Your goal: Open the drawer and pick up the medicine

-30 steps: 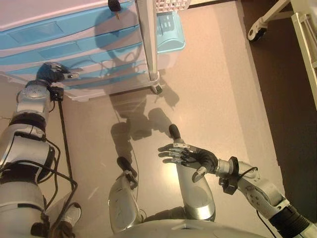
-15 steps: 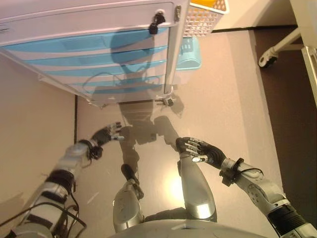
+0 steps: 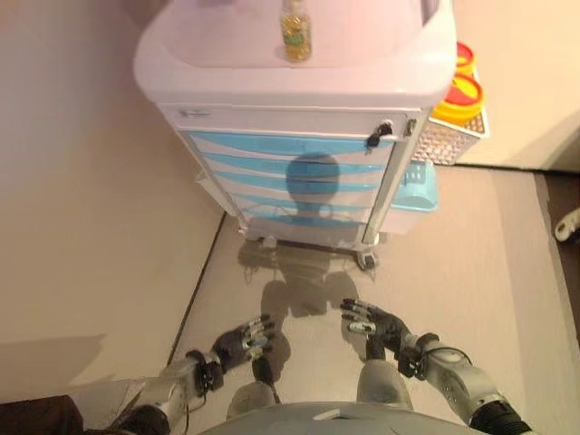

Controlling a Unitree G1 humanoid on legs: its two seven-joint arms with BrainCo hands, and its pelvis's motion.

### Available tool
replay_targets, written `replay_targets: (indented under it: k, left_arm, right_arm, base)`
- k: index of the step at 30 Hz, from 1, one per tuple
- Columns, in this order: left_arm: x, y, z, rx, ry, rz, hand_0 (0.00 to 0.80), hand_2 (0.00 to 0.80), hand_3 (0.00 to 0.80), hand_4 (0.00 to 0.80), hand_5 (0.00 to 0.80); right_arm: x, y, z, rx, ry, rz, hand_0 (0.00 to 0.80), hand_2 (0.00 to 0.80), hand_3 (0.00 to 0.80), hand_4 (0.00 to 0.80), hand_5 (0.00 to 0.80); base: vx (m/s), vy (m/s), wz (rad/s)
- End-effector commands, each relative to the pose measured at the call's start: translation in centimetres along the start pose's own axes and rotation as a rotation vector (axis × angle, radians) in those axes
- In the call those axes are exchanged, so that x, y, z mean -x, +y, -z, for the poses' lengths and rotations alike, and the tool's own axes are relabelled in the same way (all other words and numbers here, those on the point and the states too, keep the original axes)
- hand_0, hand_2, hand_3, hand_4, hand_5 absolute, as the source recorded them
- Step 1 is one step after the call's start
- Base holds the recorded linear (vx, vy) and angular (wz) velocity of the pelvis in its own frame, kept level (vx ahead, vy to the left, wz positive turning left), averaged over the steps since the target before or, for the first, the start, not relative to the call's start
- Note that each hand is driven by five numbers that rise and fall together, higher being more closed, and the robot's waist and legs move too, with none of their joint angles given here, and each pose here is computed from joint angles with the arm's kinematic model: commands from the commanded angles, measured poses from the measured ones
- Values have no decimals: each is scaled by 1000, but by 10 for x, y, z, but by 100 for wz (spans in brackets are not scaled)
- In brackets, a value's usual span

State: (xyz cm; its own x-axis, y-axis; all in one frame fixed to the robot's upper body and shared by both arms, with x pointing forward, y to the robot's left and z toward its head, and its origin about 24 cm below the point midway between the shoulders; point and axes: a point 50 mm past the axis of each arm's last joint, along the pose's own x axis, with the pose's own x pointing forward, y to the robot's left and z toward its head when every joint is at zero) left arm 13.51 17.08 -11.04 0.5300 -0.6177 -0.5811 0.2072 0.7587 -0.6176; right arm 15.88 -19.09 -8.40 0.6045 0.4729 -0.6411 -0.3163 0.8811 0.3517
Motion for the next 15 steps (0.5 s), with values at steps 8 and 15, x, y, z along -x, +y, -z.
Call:
replay_targets:
  k: [8,15]
  left_arm:
    - [7,5,1,77,-56,29,0,0,0,0,0]
    - [6,5,6,108,-61,26,0,0,0,0,0]
  right_arm:
    - [-26,35,12,-64,-10,-168,0,0,0,0,0]
    - [-29,31,23,-96,18,-163,0,0,0,0,0]
  base:
    - [-11,6,10]
    - [-19,-3,6]
